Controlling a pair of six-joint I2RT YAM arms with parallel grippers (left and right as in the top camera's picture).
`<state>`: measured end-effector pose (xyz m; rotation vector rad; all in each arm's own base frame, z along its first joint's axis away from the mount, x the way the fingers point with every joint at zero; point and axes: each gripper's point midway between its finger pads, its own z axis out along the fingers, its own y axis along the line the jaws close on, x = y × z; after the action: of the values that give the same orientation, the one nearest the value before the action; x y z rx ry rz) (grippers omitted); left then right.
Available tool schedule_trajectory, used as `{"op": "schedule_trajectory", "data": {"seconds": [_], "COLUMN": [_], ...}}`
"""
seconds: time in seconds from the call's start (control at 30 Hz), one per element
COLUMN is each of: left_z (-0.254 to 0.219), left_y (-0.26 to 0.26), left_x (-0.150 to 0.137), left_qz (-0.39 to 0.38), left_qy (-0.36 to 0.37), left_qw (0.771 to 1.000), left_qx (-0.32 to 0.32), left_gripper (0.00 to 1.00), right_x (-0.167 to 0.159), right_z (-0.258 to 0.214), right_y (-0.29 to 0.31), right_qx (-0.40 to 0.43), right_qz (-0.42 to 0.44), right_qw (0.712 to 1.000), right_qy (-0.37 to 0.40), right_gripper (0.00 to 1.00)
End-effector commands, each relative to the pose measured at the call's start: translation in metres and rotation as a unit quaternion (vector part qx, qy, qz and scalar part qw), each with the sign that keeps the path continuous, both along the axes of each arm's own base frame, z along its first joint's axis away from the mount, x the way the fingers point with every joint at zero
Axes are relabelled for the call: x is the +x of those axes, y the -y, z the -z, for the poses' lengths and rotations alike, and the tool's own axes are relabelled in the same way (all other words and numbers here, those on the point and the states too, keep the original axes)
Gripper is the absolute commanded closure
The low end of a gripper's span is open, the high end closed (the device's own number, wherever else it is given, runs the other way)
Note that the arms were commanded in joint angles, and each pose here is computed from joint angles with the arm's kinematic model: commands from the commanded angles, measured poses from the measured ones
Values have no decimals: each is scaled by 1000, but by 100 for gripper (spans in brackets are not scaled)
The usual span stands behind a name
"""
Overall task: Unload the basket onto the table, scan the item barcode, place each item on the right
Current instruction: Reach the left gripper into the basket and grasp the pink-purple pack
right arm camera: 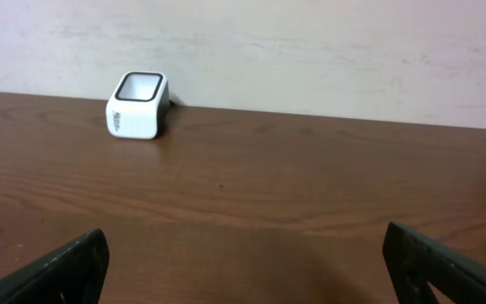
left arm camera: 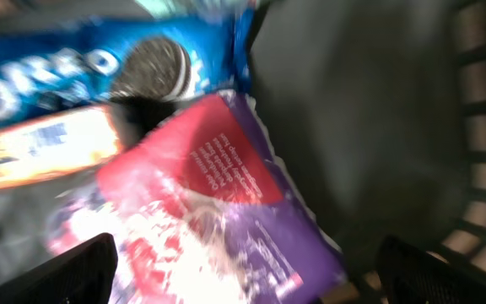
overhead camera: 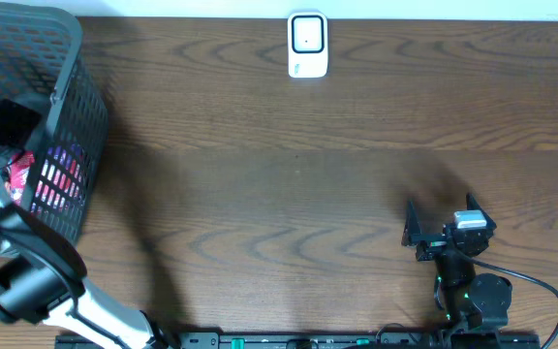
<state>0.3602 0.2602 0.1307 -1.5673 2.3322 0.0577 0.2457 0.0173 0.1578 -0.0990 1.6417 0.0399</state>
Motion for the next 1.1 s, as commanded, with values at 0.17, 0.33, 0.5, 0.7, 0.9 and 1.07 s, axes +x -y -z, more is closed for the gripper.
{"op": "schedule_trajectory", "data": {"seconds": [0.17,0.33,0.5,0.7,0.9,1.07], "left_z": [63,68,69,76,85,74], "left_y": [8,20,23,29,37,37], "left_x": [0,7,4,-11,-26,-26], "left_qz": [16,32,34,36,38,37], "left_qy": [-106,-114,-123,-152,-177,-171], "left_qw": [994,993,992,988,983,985], "left_qx": [16,18,19,5,-10,-7], "left_gripper": [1,17,43,56,91,93], "right_x": [0,0,0,0,0,0], "right_z": [0,0,0,0,0,0], "right_y": [1,1,1,1,1,1], "right_qx": [-6,-6,-6,-6,-6,-6], "right_qz": [2,2,2,2,2,2], "right_qw": [1000,1000,1000,1000,1000,1000], "right_qy": [1,1,1,1,1,1], "right_gripper": [1,1,1,1,1,1]}}
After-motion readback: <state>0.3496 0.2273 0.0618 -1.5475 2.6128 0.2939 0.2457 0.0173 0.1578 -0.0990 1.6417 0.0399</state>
